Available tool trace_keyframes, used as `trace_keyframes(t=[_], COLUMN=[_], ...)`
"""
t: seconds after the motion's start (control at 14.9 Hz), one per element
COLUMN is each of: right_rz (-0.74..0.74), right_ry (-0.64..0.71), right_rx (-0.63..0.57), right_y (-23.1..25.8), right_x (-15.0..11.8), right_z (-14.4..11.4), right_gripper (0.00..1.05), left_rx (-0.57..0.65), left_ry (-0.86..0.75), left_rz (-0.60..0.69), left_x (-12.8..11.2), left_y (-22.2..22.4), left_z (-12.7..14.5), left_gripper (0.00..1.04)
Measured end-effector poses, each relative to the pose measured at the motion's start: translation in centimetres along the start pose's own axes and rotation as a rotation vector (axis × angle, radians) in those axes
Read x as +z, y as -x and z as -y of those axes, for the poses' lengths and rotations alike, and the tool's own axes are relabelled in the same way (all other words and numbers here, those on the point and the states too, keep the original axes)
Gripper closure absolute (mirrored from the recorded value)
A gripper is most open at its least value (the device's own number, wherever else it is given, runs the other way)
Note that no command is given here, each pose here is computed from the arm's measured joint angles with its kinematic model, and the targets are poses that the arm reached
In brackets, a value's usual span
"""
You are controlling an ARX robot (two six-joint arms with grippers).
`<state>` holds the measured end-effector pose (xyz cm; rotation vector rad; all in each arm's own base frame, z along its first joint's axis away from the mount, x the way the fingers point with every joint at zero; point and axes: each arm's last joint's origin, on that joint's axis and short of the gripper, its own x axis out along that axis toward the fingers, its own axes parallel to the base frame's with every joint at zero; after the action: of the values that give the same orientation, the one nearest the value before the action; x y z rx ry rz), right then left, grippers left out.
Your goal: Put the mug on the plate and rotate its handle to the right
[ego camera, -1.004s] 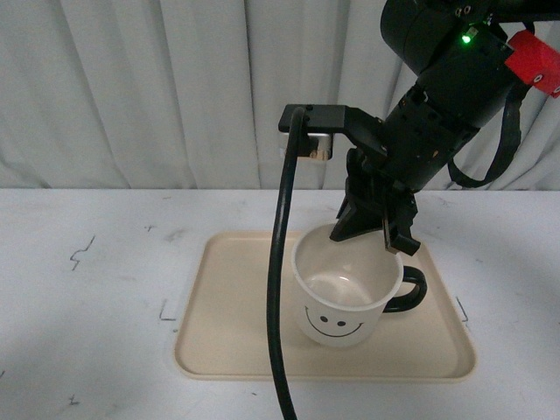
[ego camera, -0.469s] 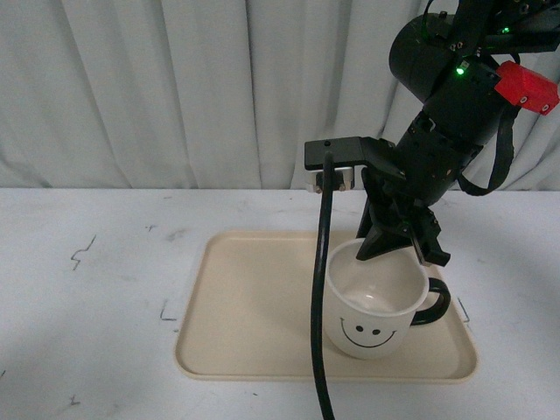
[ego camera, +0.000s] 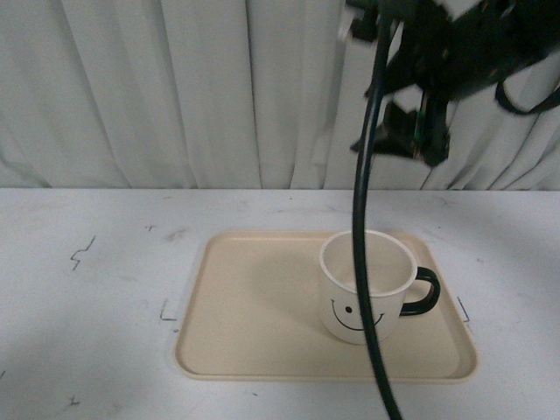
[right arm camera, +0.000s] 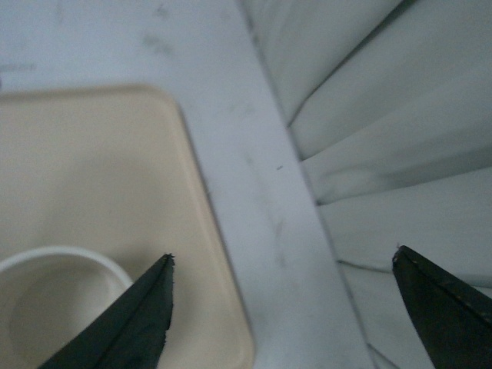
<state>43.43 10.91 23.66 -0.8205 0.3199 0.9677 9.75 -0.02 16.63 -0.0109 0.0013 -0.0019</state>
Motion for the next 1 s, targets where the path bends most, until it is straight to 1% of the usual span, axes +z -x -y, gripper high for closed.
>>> trace_keyframes(t=[0.07,0.13,0.2,0.27,0.33,0.4,0.47,0.54,0.67,0.8,0.87,1.0], right_rz=[0.040,0.029,0.043,0.056,0.146,0.305,0.351,0.349,0.276,0.313,0.323,0.294], right_ry=[-0.010,-0.130,-0.257,-0.390,-0.666,-0.758,-0.766,-0.774,-0.818,-0.806,-0.801,-0.815], right_rx=[-0.252,-0.506,-0.649,-0.750,-0.921,-1.011,-1.011,-0.981,-0.954,-0.981,-0.967,-0.953], right_y=[1.1,2.0,2.4,2.7,4.6,8.9,10.3,10.9,11.8,13.7,14.3,15.1], right_x=[1.3,1.1,0.2,-1.2,-5.3,-5.9,-5.7,-6.2,-8.4,-8.3,-8.3,-9.2], right_z=[0.6,0.2,-1.3,-3.0,-6.7,-9.1,-10.3,-12.0,-15.3,-16.7,-17.6,-19.3], right_gripper=[0.14,0.23,0.31,0.38,0.58,0.82,0.93,1.03,1.03,1.03,1.03,1.03], left_rx=[0.000,-0.001,0.000,0.002,0.002,0.001,0.001,0.002,0.002,0.002,0.002,0.002], left_ry=[0.000,0.000,0.000,0.000,0.000,0.000,0.000,0.000,0.000,0.000,0.000,0.000], left_rz=[0.001,0.002,0.001,-0.001,0.000,0.000,0.000,0.000,0.000,0.000,0.000,0.000], left_x=[0.0,0.0,0.0,0.0,0.0,0.0,0.0,0.0,0.0,0.0,0.0,0.0], left_y=[0.0,0.0,0.0,0.0,0.0,0.0,0.0,0.0,0.0,0.0,0.0,0.0], left_z=[0.0,0.0,0.0,0.0,0.0,0.0,0.0,0.0,0.0,0.0,0.0,0.0], left_gripper=[0.07,0.07,0.07,0.07,0.07,0.07,0.07,0.07,0.07,0.07,0.07,0.07])
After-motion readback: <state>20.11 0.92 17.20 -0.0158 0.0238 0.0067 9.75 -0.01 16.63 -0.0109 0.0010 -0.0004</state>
